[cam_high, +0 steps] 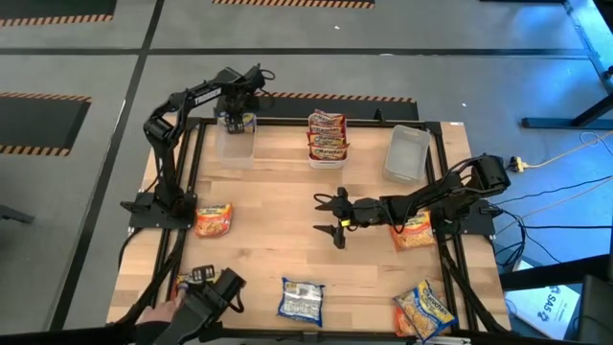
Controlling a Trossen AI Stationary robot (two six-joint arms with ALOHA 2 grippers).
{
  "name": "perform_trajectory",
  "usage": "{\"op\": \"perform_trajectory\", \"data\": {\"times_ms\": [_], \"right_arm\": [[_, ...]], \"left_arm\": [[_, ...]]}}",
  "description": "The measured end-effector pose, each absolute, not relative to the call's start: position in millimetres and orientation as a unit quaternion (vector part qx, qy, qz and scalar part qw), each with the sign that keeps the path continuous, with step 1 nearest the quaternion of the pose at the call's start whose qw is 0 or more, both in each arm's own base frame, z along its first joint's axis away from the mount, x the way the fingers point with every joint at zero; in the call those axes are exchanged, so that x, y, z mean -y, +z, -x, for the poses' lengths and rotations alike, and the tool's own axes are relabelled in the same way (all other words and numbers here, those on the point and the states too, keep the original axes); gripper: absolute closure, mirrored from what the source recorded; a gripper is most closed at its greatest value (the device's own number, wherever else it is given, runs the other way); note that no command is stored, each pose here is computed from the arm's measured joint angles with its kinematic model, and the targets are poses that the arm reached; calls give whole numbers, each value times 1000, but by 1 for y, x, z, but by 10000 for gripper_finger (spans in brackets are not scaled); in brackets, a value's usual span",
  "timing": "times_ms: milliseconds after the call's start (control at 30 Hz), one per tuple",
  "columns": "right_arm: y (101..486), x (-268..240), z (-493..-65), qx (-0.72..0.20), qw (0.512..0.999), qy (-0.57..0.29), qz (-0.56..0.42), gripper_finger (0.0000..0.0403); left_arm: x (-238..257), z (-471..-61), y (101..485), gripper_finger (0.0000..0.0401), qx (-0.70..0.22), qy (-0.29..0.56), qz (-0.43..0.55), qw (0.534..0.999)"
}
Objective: Sort Maruchan noodles
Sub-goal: Put the blue noodle pack into the transparent bin
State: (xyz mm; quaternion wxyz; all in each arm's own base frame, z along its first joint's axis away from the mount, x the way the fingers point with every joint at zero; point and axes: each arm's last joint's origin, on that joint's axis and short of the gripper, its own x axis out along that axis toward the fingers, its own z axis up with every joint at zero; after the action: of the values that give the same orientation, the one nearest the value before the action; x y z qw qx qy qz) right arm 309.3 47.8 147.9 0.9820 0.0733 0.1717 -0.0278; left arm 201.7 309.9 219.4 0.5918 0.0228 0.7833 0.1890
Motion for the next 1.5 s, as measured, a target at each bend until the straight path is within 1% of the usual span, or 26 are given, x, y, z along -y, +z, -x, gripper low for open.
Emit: {"op": "perform_trajectory", "data": {"times_ms": [267,400,500,667,767,867,967,1033,1133,1267,1400,1500], "right_arm": [[148,-48,-309,-171,982,-28,-75,127],[148,-48,-309,-171,981,-29,-82,127],[148,-48,-309,-171,981,-29,-82,127],[147,-48,-309,-175,981,-30,-82,127],[147,-48,-309,-175,981,-30,-81,127],[147,-48,-309,-175,981,-30,-80,127],[146,-48,-308,-183,980,-31,-77,127],[145,-48,-308,-188,979,-31,-78,127],[144,-48,-308,-193,978,-32,-77,127],[144,-48,-308,-192,978,-32,-77,127],[144,-48,-308,-192,978,-32,-78,127],[144,-48,-308,-192,978,-32,-78,127]], "left_arm": [[-293,-205,250,227,-759,215,-46,613],[-284,-208,267,227,-732,228,-53,640],[-280,-208,269,227,-718,224,-32,659],[-271,-210,265,227,-698,184,43,690],[-265,-212,256,227,-708,175,45,682],[-265,-213,254,227,-720,196,20,665],[-262,-216,256,227,-718,204,21,666],[-253,-219,266,227,-699,203,18,685],[-234,-228,289,227,-644,211,15,735],[-197,-239,321,227,-580,187,-15,793],[-153,-251,343,227,-538,159,-43,827],[-118,-261,352,227,-514,119,-53,848]]}}
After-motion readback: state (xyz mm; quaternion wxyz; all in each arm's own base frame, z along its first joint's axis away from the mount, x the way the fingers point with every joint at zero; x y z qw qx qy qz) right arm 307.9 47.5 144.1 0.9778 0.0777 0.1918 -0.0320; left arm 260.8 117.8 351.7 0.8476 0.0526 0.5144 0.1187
